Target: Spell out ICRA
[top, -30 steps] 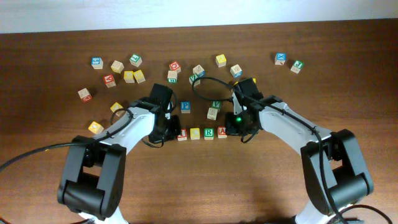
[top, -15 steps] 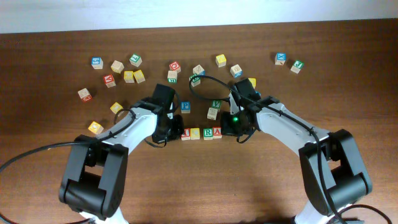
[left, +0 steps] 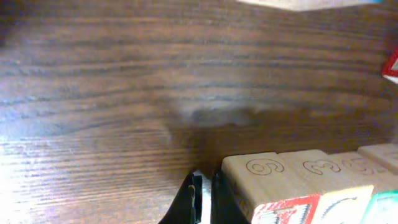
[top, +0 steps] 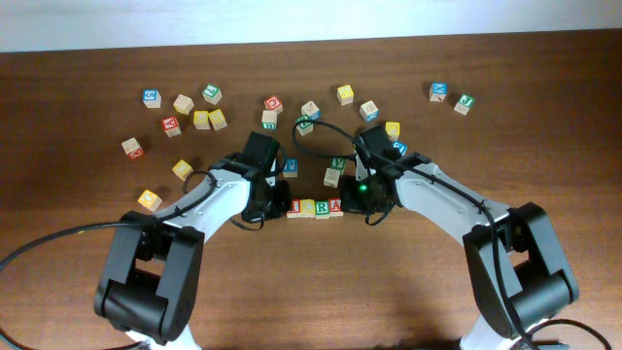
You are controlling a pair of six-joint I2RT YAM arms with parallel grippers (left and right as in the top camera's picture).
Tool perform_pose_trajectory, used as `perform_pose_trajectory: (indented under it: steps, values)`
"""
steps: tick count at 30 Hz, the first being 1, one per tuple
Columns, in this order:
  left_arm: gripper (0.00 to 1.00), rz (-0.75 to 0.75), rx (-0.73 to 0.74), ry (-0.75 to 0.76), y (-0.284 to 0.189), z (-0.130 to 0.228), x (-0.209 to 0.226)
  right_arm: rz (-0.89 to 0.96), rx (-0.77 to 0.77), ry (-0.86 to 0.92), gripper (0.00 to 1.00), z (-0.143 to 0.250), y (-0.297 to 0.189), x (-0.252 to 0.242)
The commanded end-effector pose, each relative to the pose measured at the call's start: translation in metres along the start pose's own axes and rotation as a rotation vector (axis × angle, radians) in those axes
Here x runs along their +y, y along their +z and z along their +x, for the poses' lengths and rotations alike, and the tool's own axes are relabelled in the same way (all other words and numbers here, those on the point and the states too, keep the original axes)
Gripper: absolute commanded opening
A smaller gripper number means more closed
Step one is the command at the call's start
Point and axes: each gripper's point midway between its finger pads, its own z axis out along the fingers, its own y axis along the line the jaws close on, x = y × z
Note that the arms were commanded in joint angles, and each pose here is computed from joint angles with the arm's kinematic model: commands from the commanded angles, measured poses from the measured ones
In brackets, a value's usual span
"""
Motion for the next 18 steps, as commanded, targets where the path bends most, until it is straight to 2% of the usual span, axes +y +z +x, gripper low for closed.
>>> perform_pose_trajectory:
  steps: [1,12,14,18]
  values:
    - [0.00,-0.025,0.024,0.014,0.012,0.006,0.007,-0.016,0.046,0.035,0.04,0.013,0.007,0.007]
    - [0.00,-0.049,0.047,0.008,0.012,0.012,0.012,0.049,0.003,-0.031,0.07,0.005,0.007,-0.004]
    - [0.00,-0.104,0.035,0.007,0.011,0.011,0.022,0.060,-0.002,-0.026,0.11,0.004,0.006,-0.008]
    - [0.00,-0.129,0.015,-0.010,0.002,0.002,0.028,0.193,-0.035,-0.018,0.15,0.000,0.003,-0.032]
